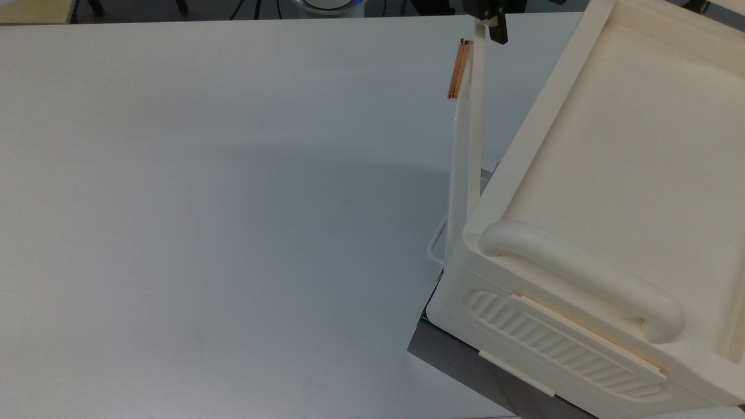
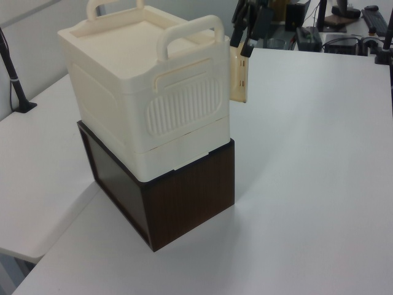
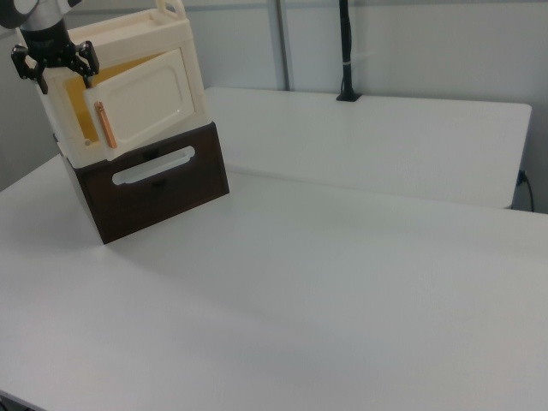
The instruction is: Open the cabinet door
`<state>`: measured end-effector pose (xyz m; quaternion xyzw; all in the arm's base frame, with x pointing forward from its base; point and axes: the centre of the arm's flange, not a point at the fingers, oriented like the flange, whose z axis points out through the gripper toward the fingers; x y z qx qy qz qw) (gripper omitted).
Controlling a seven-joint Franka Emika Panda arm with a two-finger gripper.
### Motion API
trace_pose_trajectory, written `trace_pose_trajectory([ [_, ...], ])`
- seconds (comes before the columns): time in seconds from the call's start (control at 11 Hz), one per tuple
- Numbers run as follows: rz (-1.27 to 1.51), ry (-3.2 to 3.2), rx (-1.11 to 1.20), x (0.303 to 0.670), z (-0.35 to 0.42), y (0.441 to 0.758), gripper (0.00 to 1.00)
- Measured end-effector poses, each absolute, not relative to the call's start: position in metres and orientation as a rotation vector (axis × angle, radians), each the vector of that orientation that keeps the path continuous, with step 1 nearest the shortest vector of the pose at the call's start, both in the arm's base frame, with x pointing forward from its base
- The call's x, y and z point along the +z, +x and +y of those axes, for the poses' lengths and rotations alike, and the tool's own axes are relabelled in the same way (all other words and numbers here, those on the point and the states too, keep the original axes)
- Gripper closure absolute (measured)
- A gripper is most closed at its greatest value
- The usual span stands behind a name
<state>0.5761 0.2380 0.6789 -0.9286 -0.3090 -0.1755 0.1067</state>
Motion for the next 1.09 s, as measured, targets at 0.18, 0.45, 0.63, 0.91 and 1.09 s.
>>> trace_pose_trajectory([
  [0.18,-0.902,-2.741,-0.508,0.675,0.235,0.579,0.10],
  [0.45,-0.753,-2.830,-0.510,0.667,0.168,0.603,0.09],
  [0.63,-0.599,-2.897,-0.520,0.664,0.100,0.618,0.06],
  [0.91,-0.513,-2.960,-0.415,0.652,0.057,0.619,0.00],
  [1.09,-0.523,-3.021,-0.307,0.641,0.053,0.614,0.00],
])
